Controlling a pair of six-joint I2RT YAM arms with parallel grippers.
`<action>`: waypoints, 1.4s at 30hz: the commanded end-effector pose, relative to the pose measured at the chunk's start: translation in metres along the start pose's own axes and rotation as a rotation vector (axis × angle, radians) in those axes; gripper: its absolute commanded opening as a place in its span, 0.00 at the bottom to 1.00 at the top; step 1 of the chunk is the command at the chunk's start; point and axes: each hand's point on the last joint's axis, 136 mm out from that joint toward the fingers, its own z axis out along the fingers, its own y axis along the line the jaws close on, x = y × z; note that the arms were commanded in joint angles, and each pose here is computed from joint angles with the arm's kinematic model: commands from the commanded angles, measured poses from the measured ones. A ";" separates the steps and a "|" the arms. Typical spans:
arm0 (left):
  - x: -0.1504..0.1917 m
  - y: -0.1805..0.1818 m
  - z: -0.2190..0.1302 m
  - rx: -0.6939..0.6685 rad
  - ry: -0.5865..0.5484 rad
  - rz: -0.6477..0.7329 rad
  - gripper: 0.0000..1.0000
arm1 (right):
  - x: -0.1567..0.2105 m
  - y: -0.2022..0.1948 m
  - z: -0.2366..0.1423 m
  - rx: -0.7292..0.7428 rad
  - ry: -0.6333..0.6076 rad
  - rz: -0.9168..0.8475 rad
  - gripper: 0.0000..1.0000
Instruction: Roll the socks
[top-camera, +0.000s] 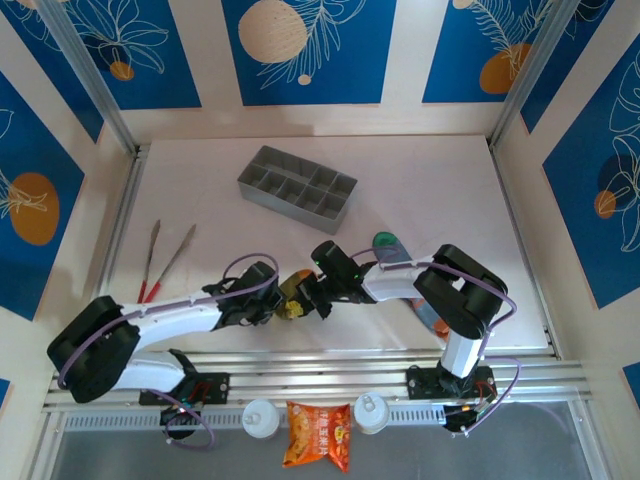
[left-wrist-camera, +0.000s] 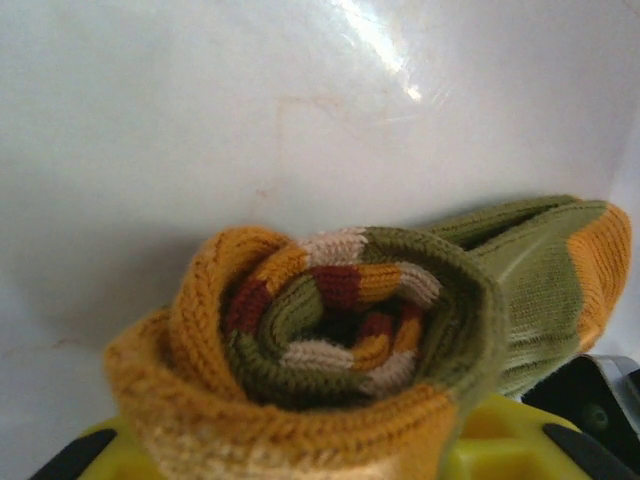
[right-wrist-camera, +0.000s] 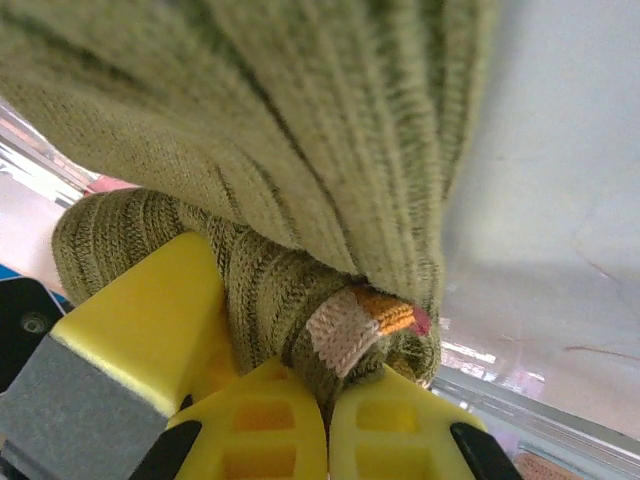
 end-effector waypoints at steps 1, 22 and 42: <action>0.026 0.062 0.011 -0.240 0.099 0.021 0.25 | -0.047 -0.122 0.002 0.363 -0.141 0.325 0.00; 0.006 0.123 -0.060 -0.671 -0.081 -0.322 0.00 | -0.008 0.046 -0.023 0.240 0.065 -0.729 0.39; 0.018 0.092 0.006 -0.941 0.003 -0.242 0.00 | 0.033 0.017 -0.017 -0.181 -0.115 -0.399 0.43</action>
